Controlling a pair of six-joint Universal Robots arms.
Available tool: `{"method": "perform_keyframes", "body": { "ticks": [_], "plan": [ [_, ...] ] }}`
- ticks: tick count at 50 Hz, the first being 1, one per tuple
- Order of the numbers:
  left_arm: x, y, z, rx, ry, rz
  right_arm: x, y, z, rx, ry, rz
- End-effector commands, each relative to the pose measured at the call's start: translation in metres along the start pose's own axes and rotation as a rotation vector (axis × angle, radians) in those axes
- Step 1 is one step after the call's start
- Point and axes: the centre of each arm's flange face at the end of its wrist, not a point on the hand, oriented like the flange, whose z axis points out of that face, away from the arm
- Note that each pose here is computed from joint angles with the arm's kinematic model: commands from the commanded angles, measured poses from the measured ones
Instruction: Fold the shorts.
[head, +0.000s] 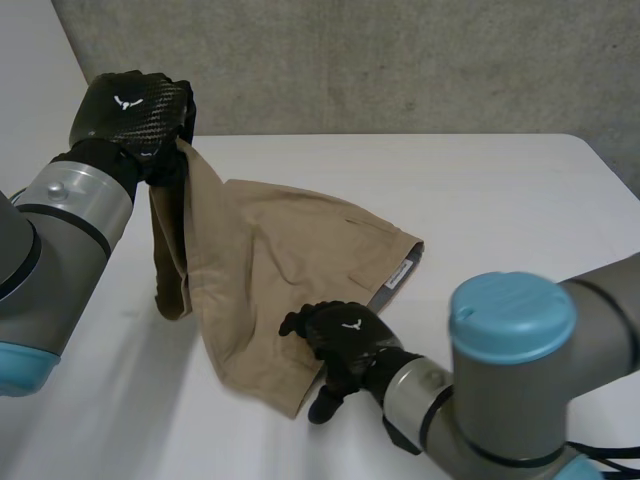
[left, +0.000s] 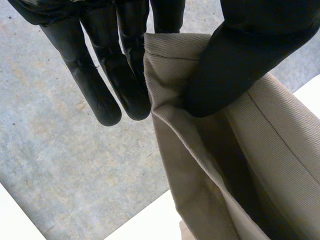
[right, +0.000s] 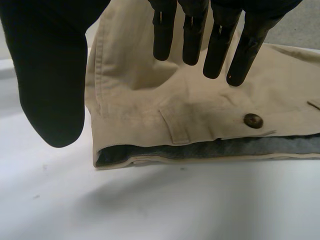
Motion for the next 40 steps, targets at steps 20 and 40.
{"method": "perform_keyframes", "body": {
  "ticks": [20,40],
  "plan": [
    [-0.001,0.001,0.0,-0.004,-0.002,-0.002,-0.036,0.036,0.037,-0.016,0.03,-0.064],
    [0.0,0.001,0.0,-0.005,0.0,-0.002,-0.026,0.028,0.054,0.062,0.105,-0.148]
  ]
}}
